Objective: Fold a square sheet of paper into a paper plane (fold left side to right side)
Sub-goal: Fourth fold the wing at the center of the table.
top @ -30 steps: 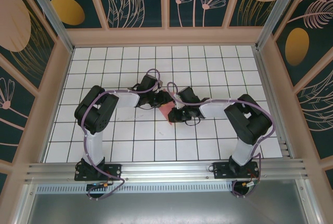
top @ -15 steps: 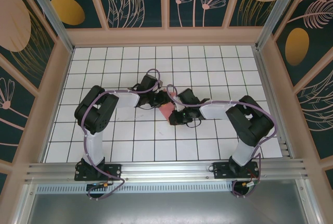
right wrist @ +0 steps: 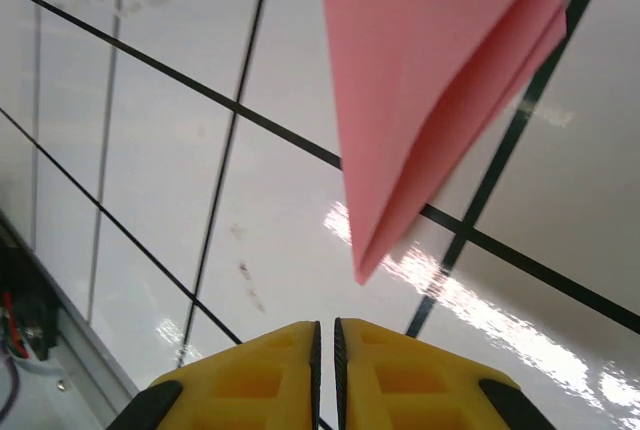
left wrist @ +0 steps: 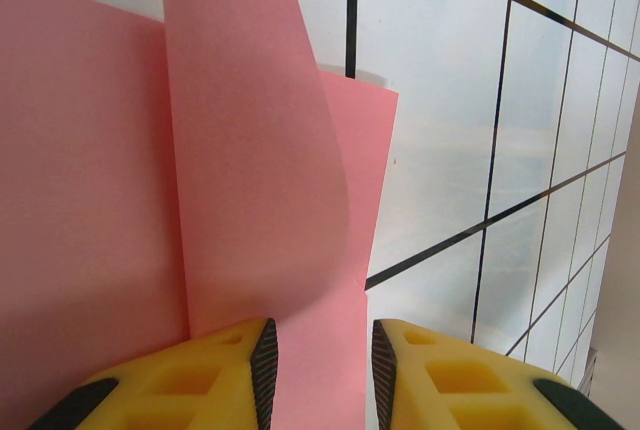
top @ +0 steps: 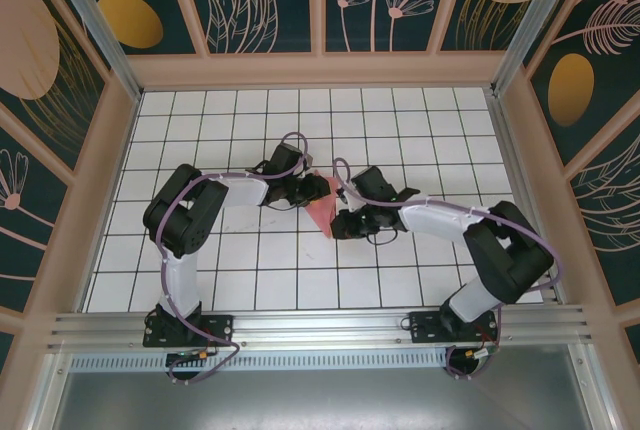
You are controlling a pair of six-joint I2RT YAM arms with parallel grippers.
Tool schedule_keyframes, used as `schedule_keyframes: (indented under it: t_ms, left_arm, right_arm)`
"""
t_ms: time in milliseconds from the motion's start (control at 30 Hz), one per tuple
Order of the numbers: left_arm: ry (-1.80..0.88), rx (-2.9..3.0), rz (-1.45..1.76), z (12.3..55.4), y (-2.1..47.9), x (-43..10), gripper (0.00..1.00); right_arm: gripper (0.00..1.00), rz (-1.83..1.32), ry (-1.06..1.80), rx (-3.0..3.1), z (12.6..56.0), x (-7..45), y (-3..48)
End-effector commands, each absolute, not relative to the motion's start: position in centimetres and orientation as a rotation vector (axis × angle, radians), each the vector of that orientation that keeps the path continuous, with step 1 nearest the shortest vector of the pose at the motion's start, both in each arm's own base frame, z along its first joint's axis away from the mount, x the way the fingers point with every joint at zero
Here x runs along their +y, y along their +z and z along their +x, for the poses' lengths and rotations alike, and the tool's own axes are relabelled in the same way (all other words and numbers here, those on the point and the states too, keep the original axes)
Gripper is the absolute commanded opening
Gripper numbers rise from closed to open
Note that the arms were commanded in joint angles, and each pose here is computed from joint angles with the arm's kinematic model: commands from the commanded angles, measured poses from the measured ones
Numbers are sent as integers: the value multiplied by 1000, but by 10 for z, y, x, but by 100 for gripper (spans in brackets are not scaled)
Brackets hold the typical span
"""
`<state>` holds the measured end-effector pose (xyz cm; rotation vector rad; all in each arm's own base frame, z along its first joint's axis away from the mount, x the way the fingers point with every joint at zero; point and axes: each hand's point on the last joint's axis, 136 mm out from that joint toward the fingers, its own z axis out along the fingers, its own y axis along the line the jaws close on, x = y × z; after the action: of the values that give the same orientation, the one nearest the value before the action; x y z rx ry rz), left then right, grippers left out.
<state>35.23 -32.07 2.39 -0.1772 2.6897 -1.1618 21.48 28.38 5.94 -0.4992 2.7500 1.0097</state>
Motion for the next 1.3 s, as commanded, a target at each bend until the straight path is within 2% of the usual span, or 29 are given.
schedule_keyframes:
  t_ms: [0, 333, 500, 767, 1267]
  left_arm:
    - [-1002, 2800, -240, 337, -14, -299, 34]
    - [-1009, 2799, -234, 338, -13, -301, 34]
    - [-1008, 2798, -234, 337, -13, -300, 34]
    - [-1005, 2797, -231, 337, -12, -300, 34]
    - [-997, 2774, -203, 348, 0, -303, 36]
  right_arm:
    - [16, -468, 1084, 2686, 225, 296, 74]
    - [16, -463, 1044, 2672, 249, 317, 54]
    - [16, -450, 959, 2726, 250, 309, 35]
    - [15, -468, 795, 2890, 225, 282, -7]
    - [14, -499, 684, 3013, 191, 257, -29]
